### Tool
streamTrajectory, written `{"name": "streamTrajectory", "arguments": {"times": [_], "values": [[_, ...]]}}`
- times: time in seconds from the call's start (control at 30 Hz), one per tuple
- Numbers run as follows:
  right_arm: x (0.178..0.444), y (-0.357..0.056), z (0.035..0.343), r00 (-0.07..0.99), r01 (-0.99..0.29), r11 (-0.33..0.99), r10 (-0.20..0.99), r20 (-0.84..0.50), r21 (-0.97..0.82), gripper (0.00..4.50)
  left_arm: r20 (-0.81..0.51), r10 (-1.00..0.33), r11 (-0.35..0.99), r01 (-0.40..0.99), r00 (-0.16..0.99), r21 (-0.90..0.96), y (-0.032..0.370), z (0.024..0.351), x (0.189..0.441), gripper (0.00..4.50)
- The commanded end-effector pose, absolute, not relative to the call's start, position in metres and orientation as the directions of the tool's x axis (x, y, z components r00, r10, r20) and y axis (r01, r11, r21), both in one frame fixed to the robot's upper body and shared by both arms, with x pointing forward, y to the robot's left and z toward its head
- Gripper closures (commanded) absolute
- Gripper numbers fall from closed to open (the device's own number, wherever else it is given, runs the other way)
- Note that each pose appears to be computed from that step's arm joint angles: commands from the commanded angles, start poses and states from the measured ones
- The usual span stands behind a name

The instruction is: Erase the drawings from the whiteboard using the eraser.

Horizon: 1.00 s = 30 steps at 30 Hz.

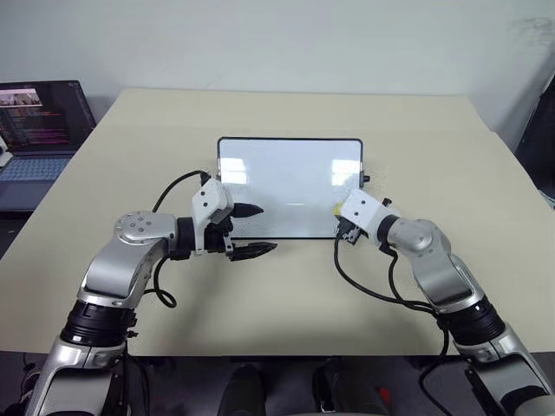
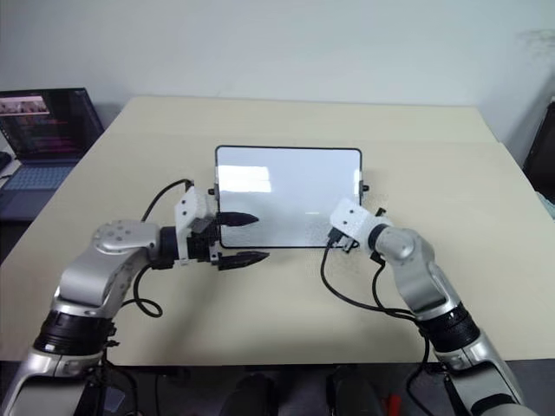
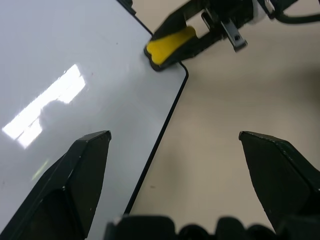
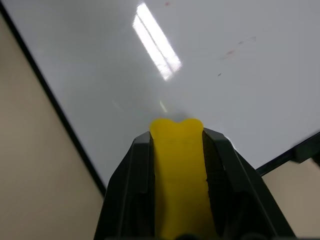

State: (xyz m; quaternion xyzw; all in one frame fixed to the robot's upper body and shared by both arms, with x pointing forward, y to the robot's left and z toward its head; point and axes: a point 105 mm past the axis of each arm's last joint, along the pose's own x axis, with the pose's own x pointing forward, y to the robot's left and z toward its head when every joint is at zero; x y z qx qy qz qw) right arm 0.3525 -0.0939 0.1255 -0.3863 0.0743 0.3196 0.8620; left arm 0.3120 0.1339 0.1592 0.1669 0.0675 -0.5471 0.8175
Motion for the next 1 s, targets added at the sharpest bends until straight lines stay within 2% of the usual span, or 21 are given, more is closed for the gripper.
{"name": "streamTrajectory", "arguments": {"times": [0.03, 0.1, 0.2, 0.33, 0.5, 0.63, 0.73, 0.9, 1.0], "values": [[0.36, -0.101, 0.129, 0.829, -0.551, 0.548, 0.443, -0.34, -0.63, 3.51, -0.265, -0.89, 0.316, 0.921, 0.371, 0.227, 0.126, 0.168, 0.311, 0.0], [0.366, -0.104, 0.153, 0.87, -0.476, 0.61, 0.43, -0.24, -0.633, 3.51, -0.265, -0.896, 0.303, 0.926, 0.357, 0.225, 0.122, 0.167, 0.311, 0.0], [0.352, -0.108, 0.174, 0.876, -0.463, 0.692, 0.454, -0.165, -0.554, 3.51, -0.26, -0.905, 0.28, 0.931, 0.338, 0.235, 0.115, 0.17, 0.313, 0.0], [0.328, -0.125, 0.176, 0.887, -0.456, 0.761, 0.434, -0.161, -0.461, 3.51, -0.239, -0.925, 0.234, 0.938, 0.295, 0.255, 0.098, 0.178, 0.312, 0.0], [0.304, -0.17, 0.156, 0.944, -0.319, 0.88, 0.265, -0.194, -0.353, 3.51, -0.215, -0.954, 0.143, 0.949, 0.208, 0.282, 0.07, 0.187, 0.308, 0.0], [0.308, -0.193, 0.133, 0.966, -0.197, 0.933, 0.131, -0.224, -0.3, 3.51, -0.241, -0.957, 0.082, 0.949, 0.16, 0.304, 0.057, 0.182, 0.309, 0.0], [0.32, -0.211, 0.127, 0.98, -0.076, 0.972, 0.032, -0.195, -0.224, 3.51, -0.258, -0.958, 0.035, 0.946, 0.123, 0.322, 0.049, 0.178, 0.309, 0.0], [0.334, -0.223, 0.123, 0.983, -0.008, 0.986, -0.022, -0.18, -0.164, 3.51, -0.275, -0.955, 0.001, 0.931, 0.109, 0.365, 0.039, 0.175, 0.312, 0.0], [0.338, -0.222, 0.119, 0.981, -0.019, 0.992, -0.005, -0.194, -0.122, 3.51, -0.272, -0.958, -0.014, 0.93, 0.093, 0.368, 0.034, 0.175, 0.311, 0.0]]}}
